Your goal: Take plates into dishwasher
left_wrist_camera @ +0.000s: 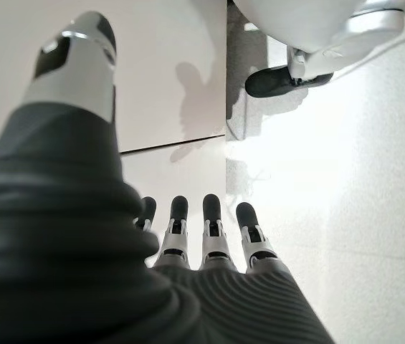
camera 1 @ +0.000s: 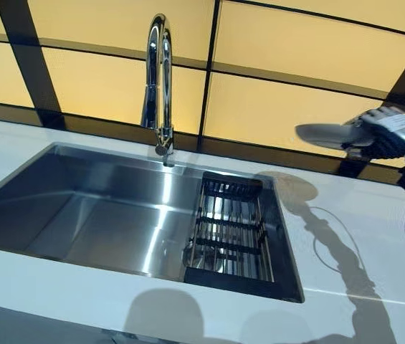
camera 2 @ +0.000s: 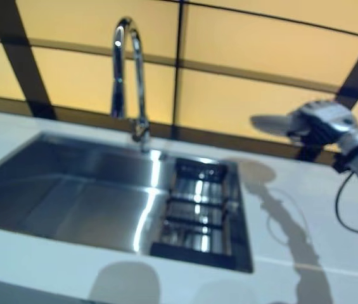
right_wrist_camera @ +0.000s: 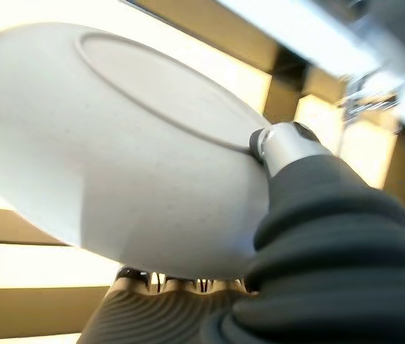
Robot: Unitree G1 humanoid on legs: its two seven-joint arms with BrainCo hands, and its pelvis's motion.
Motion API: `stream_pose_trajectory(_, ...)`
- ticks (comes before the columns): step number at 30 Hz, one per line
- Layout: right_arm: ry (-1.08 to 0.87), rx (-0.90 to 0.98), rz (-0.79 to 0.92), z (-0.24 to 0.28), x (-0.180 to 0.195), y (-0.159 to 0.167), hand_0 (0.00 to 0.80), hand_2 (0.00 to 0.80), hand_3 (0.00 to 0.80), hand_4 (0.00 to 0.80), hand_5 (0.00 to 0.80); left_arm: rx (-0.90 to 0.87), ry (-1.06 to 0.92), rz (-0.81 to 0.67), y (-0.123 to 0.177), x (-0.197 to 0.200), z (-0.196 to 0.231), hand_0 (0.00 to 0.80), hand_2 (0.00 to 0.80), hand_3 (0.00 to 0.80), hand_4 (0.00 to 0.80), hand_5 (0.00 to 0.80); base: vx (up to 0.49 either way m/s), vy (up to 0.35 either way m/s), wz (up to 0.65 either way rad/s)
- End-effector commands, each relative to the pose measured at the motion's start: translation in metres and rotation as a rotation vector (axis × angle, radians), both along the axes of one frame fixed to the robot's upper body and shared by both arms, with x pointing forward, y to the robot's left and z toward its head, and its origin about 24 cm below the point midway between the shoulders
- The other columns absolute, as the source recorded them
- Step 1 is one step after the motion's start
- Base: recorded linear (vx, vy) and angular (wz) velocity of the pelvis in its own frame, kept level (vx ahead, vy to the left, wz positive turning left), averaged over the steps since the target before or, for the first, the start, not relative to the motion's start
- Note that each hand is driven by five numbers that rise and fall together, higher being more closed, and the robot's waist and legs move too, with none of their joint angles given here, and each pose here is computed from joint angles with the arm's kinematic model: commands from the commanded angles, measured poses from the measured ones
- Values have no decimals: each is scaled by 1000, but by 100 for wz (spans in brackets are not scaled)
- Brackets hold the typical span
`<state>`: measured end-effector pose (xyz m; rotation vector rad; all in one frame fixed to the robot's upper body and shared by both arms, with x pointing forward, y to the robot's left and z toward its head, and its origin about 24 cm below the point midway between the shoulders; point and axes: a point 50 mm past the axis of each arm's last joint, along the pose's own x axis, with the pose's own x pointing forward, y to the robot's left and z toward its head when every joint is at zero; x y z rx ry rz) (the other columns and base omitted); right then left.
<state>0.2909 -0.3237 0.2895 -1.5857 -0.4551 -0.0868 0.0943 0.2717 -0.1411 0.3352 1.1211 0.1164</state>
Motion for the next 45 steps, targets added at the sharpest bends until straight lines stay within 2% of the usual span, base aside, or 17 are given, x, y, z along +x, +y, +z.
stream_pose_trajectory(1,-206,151,-50,41,-14,-18,800,800,800,800,800,34,29,-55,9,-4,1,0,0,0,0,0,12,51,-6)
stream_pose_trajectory(8,-267,314,-131,52,-32,-41,800,800,800,800,800,48,71,-52,16,-19,-1,0,0,0,0,0,13,35,-33)
stream_pose_trajectory(13,-307,449,-140,59,-44,-53,800,800,800,800,800,41,51,-39,17,-16,0,0,0,0,0,0,-93,-50,-51)
stream_pose_trajectory(18,-295,563,-148,54,-47,-62,800,800,800,800,800,50,26,-42,21,-6,5,0,0,0,0,0,-122,-148,1)
stream_pose_trajectory(23,-284,582,-160,48,-47,-64,800,800,800,800,800,55,-1,-51,22,6,8,0,0,0,0,0,-139,-156,-72)
stream_pose_trajectory(29,-259,621,-138,44,-45,-64,800,800,800,800,800,99,-7,-32,32,13,13,0,0,0,0,0,-148,-210,10)
stream_pose_trajectory(35,-237,629,-81,35,-43,-55,800,800,800,800,800,128,-17,-14,36,17,16,0,0,0,0,0,-159,-316,-38)
stream_pose_trajectory(41,-208,588,-40,23,-40,-39,800,800,800,800,800,78,-32,-72,15,18,8,0,0,0,0,0,-136,-211,-129)
stream_pose_trajectory(45,-184,576,-23,15,-36,-30,800,800,800,800,800,47,-46,-98,1,21,4,0,0,0,0,0,-131,-112,-72)
